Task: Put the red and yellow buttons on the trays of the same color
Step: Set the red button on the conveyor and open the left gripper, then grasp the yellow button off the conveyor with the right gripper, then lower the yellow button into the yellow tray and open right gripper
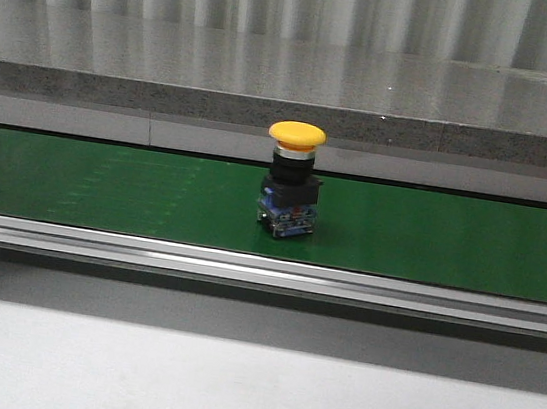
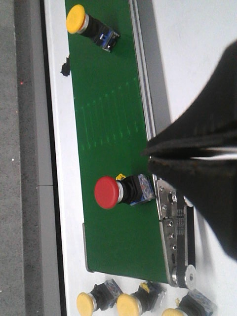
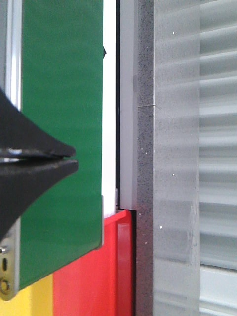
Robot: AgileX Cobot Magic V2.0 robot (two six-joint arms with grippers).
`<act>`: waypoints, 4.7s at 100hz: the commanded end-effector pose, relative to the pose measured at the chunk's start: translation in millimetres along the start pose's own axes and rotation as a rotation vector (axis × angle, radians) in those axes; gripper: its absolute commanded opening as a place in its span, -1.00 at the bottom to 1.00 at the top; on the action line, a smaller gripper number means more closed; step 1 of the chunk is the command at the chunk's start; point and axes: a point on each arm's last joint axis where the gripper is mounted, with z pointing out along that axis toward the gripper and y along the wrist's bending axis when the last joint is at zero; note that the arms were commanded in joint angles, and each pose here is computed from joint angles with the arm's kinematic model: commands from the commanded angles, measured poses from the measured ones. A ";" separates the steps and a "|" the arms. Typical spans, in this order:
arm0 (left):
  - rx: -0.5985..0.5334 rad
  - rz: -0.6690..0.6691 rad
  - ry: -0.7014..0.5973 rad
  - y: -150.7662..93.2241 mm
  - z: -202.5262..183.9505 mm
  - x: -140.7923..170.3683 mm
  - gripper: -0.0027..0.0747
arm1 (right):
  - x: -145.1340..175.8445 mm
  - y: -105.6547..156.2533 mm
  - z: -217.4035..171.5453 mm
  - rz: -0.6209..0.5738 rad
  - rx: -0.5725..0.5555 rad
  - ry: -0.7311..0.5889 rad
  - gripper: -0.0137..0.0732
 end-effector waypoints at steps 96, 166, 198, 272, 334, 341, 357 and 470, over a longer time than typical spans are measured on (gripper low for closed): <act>0.009 0.004 -0.092 -0.7 -5.8 -12.4 -0.98 | -144.3 38.2 103.9 -0.021 -0.181 0.586 0.00; 0.009 0.004 -0.092 -0.7 -5.8 -12.4 -0.98 | -111.2 125.9 210.5 -0.244 -0.539 1.077 0.68; 0.009 0.004 -0.092 -0.7 -5.8 -12.4 -0.98 | -89.2 137.1 242.8 -0.258 -0.535 1.065 0.33; 0.009 0.004 -0.092 -0.7 -5.8 -12.4 -0.98 | -146.3 34.2 234.3 0.043 -0.158 0.891 -0.17; 0.009 0.004 -0.092 -0.7 -5.8 -12.4 -0.98 | -109.3 -141.6 175.7 0.429 0.523 0.800 -0.17; 0.009 0.004 -0.092 -0.7 -5.8 -12.4 -0.98 | -103.4 -148.1 170.9 0.445 0.555 0.790 -0.17; 0.009 0.004 -0.092 -0.7 -5.8 -12.4 -0.98 | -84.5 -149.5 168.1 0.446 0.578 0.758 -0.17; 0.009 0.004 -0.092 -0.7 -5.8 -12.4 -0.98 | -51.1 -154.7 171.5 0.500 0.624 0.749 0.64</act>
